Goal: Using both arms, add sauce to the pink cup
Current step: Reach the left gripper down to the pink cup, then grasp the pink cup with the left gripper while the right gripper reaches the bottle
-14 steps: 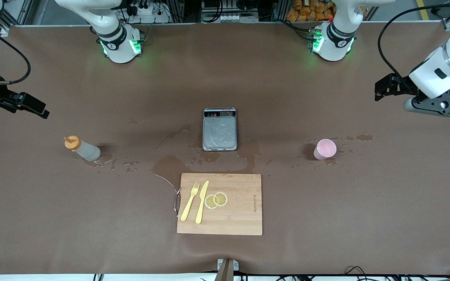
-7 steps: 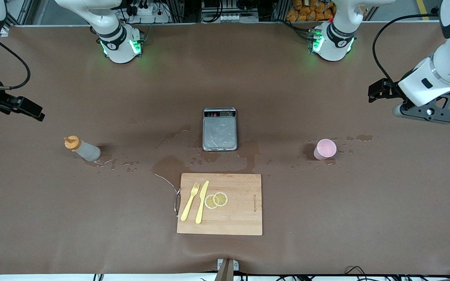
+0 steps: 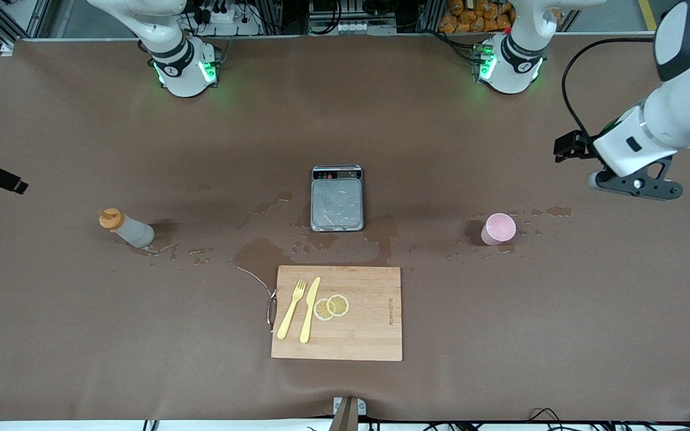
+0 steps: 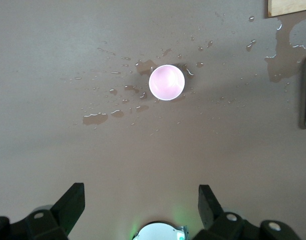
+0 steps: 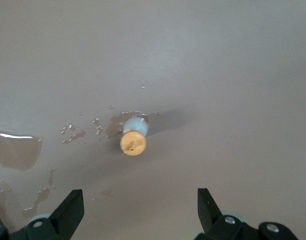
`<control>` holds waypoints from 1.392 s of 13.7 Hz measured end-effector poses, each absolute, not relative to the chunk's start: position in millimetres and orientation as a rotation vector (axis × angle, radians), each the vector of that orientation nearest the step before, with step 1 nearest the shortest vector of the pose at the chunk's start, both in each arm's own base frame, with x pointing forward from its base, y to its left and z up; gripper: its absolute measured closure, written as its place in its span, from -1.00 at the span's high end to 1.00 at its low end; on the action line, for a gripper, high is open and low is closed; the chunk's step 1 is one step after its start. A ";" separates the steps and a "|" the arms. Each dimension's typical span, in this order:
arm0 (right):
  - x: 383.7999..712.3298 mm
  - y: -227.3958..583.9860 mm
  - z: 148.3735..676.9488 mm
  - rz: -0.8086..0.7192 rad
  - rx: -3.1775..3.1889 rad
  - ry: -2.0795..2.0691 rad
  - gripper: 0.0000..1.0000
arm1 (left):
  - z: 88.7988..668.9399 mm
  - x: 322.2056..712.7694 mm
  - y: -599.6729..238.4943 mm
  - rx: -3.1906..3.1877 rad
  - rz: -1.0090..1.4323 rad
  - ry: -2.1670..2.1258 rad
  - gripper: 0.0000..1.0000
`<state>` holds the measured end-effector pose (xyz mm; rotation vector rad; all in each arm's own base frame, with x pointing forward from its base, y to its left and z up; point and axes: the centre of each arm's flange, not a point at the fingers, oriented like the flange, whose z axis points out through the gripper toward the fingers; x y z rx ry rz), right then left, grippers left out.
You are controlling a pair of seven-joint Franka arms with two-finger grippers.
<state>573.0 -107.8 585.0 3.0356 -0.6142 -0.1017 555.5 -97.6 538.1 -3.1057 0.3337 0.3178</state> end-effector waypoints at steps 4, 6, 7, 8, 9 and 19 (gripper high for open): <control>566.1 -166.4 567.2 -0.153 3.035 -0.787 1.00 | 464.7 568.2 -101.3 -3.113 0.290 0.330 1.00; 563.3 -190.6 554.2 -0.188 3.025 -0.853 1.00 | 425.8 573.5 -99.7 -3.116 0.288 0.322 1.00; 563.4 -199.4 547.1 -0.206 3.017 -0.886 1.00 | 406.7 576.1 -98.9 -3.116 0.306 0.316 1.00; 563.5 -209.3 539.6 -0.222 3.007 -0.948 1.00 | 387.9 578.6 -98.5 -3.114 0.333 0.307 1.00; 563.3 -220.9 533.4 -0.234 2.990 -1.033 1.00 | 371.0 581.9 -97.8 -3.114 0.354 0.288 1.00; 527.0 -329.5 451.4 -0.565 2.906 -1.727 1.00 | 278.3 601.4 -81.1 -3.123 0.388 0.087 1.00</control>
